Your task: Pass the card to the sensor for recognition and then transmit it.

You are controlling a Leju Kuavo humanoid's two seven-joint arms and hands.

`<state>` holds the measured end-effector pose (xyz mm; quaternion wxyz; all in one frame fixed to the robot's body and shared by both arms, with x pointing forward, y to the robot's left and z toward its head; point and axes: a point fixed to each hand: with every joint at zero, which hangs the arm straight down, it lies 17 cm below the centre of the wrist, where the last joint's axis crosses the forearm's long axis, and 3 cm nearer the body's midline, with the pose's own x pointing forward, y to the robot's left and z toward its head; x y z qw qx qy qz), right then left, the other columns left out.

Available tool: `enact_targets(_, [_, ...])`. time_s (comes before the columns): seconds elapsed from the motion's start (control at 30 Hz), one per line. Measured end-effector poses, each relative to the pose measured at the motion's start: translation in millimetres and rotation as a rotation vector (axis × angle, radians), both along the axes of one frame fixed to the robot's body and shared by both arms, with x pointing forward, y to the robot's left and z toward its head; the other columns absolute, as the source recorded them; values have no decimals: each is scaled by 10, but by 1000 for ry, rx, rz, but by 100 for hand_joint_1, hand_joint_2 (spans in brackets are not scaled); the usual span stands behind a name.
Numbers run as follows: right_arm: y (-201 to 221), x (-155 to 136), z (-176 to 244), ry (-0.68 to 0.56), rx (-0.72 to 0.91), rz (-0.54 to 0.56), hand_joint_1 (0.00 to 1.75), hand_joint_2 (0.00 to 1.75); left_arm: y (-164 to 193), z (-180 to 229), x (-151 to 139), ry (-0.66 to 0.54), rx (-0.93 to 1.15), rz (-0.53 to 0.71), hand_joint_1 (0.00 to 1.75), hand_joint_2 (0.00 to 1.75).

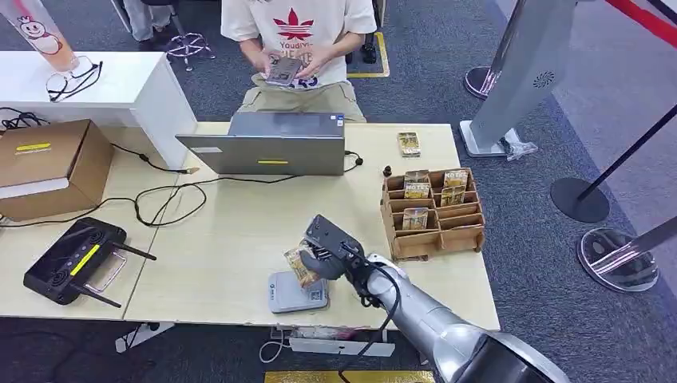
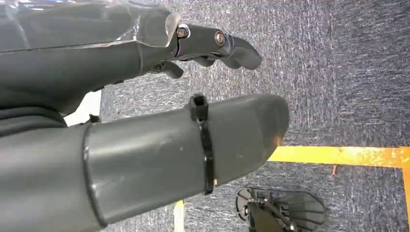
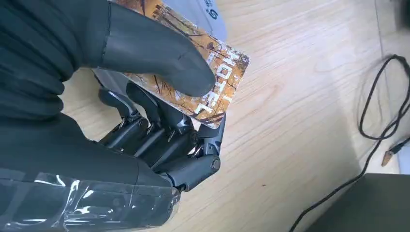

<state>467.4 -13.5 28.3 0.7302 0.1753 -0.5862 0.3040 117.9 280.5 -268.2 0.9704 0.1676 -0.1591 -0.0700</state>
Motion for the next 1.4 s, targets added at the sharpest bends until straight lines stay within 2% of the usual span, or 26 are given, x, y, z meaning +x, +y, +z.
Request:
enact_targets(0.87, [-56,-169,-262,68,-18,1,175,175,-57,8,29,-8,-4,-21,0,0])
enact_targets(1.4, [-26,-329,-434,66,-106,71,175,175,-82,11,47,-10,-8,-36,0,0])
